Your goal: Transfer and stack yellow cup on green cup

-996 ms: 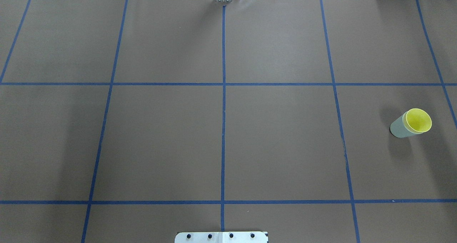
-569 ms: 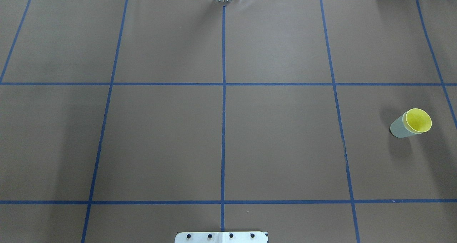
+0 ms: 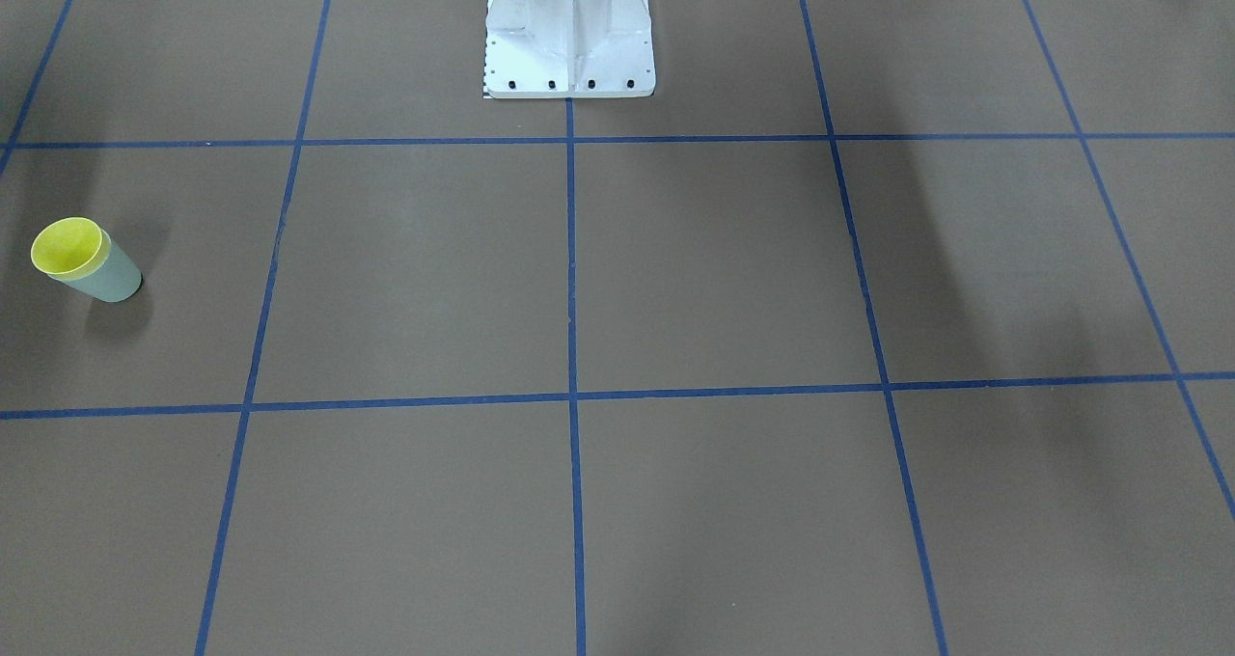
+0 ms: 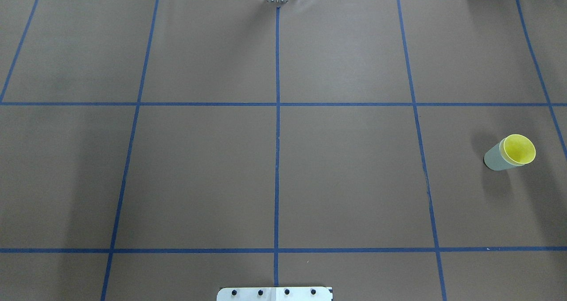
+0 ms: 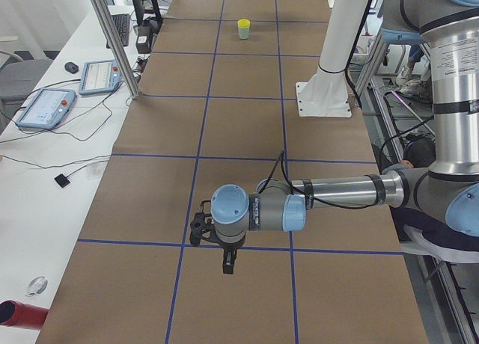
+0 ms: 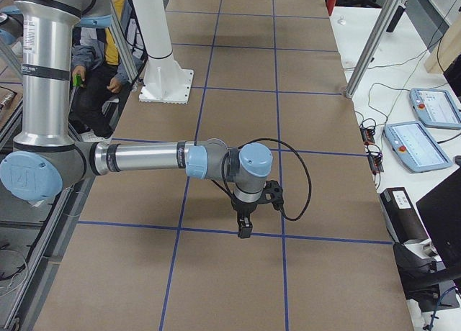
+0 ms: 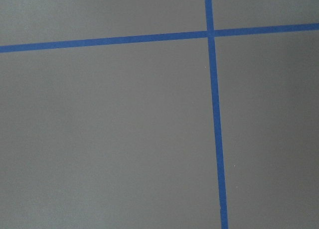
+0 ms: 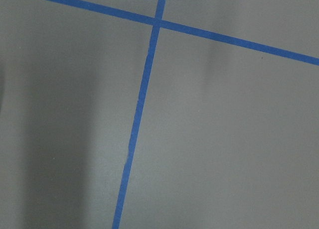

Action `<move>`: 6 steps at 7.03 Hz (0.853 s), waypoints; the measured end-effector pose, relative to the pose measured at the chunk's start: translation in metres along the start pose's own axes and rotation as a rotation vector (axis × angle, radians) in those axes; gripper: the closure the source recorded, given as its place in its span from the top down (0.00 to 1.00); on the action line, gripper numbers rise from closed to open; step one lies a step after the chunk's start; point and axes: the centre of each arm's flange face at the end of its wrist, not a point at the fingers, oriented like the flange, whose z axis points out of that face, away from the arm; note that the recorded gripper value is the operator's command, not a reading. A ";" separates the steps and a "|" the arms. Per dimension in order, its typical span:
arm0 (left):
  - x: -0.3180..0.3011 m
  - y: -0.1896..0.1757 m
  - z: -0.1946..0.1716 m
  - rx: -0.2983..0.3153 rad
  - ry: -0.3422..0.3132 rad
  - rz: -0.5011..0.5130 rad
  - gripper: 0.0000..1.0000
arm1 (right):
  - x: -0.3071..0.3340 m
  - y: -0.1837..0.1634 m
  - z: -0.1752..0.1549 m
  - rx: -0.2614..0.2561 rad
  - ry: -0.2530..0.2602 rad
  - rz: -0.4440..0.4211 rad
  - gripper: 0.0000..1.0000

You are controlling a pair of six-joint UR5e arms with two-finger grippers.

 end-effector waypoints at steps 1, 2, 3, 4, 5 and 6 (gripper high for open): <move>0.000 0.000 0.000 -0.001 0.000 -0.001 1.00 | 0.001 0.000 0.001 -0.002 -0.001 0.001 1.00; 0.000 0.000 0.000 -0.001 0.000 -0.002 1.00 | 0.001 0.000 0.001 -0.002 -0.001 0.002 1.00; -0.001 0.000 0.001 -0.002 0.000 -0.003 1.00 | 0.001 0.000 0.001 -0.002 -0.001 0.001 1.00; -0.002 0.002 0.002 -0.006 -0.001 -0.007 1.00 | 0.000 0.000 0.001 -0.002 -0.001 0.001 1.00; -0.005 0.005 0.005 -0.012 0.000 -0.014 1.00 | 0.000 -0.001 0.001 -0.001 -0.001 0.001 1.00; -0.007 0.007 0.007 -0.016 0.000 -0.019 1.00 | 0.000 -0.001 0.001 -0.002 -0.001 0.001 1.00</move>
